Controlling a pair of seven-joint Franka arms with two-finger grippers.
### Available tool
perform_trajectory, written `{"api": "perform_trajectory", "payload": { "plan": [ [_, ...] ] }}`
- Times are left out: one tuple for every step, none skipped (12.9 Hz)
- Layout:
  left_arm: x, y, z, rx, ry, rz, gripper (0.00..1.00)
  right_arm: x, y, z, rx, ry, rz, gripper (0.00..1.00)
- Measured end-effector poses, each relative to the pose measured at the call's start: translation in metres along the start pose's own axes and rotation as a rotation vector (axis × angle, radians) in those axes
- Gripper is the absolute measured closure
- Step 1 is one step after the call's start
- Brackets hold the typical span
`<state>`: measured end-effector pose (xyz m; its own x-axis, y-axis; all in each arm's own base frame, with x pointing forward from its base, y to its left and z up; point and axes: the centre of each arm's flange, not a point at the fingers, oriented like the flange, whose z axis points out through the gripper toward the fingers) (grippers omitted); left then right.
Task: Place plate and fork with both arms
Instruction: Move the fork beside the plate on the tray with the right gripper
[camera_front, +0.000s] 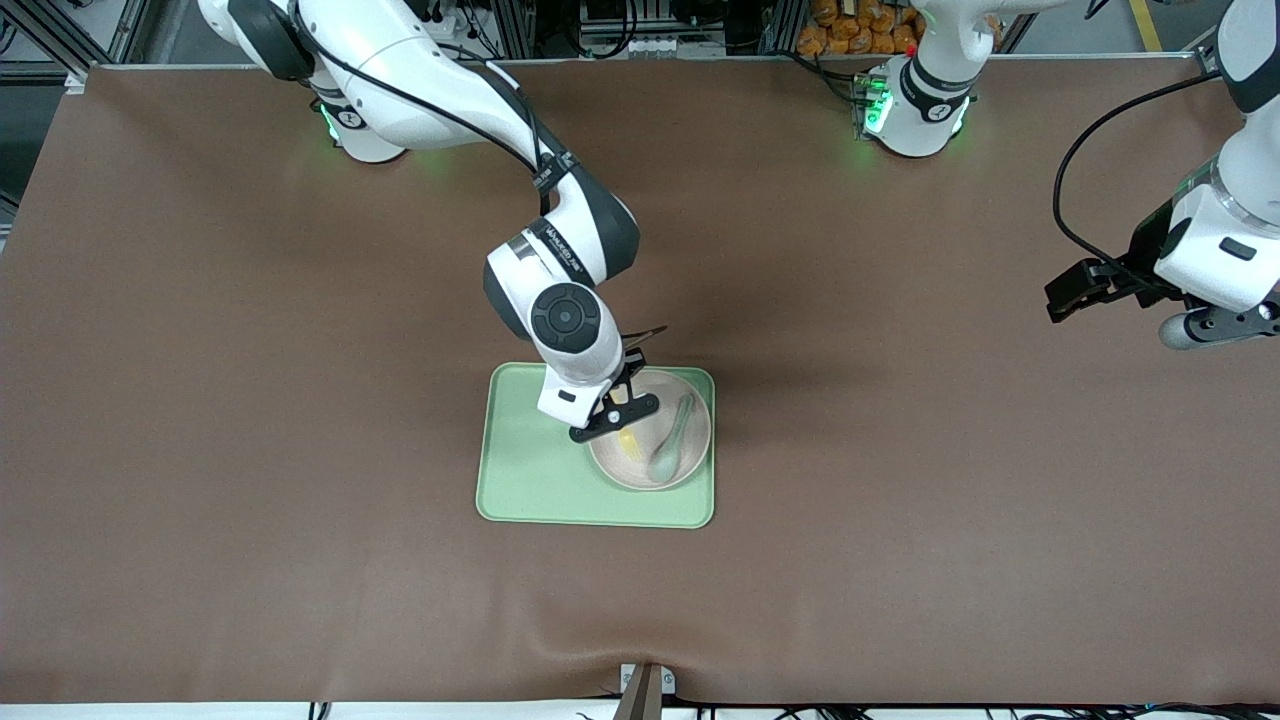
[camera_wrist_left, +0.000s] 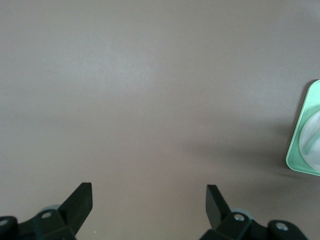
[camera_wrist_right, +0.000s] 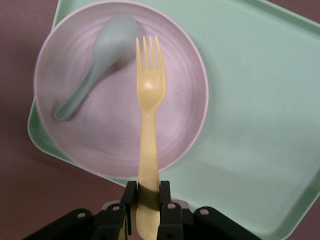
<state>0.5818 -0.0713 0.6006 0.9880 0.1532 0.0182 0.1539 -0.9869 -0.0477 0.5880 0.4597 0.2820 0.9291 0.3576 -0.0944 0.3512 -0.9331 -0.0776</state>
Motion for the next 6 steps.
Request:
{"api": "perform_trajectory", "payload": {
  "plan": [
    [0.000, 0.000, 0.000, 0.000, 0.000, 0.000, 0.00, 0.000, 0.000, 0.002, -0.001, -0.003, 0.012, 0.78],
    [0.000, 0.000, 0.000, 0.000, 0.000, 0.000, 0.00, 0.000, 0.001, 0.002, -0.002, -0.004, 0.035, 0.78],
    [0.000, 0.000, 0.000, 0.000, 0.001, 0.000, 0.00, 0.001, 0.005, 0.003, -0.002, -0.005, 0.075, 0.78],
    [0.000, 0.000, 0.000, 0.000, 0.001, 0.000, 0.00, 0.002, 0.011, 0.003, -0.003, -0.005, 0.129, 0.78],
    [0.000, 0.000, 0.000, 0.000, 0.001, -0.001, 0.00, 0.004, 0.018, 0.003, -0.004, -0.005, 0.182, 0.78],
    [0.000, 0.000, 0.000, 0.000, 0.001, -0.001, 0.00, 0.006, 0.024, 0.003, -0.004, -0.005, 0.225, 0.78]
  ]
}}
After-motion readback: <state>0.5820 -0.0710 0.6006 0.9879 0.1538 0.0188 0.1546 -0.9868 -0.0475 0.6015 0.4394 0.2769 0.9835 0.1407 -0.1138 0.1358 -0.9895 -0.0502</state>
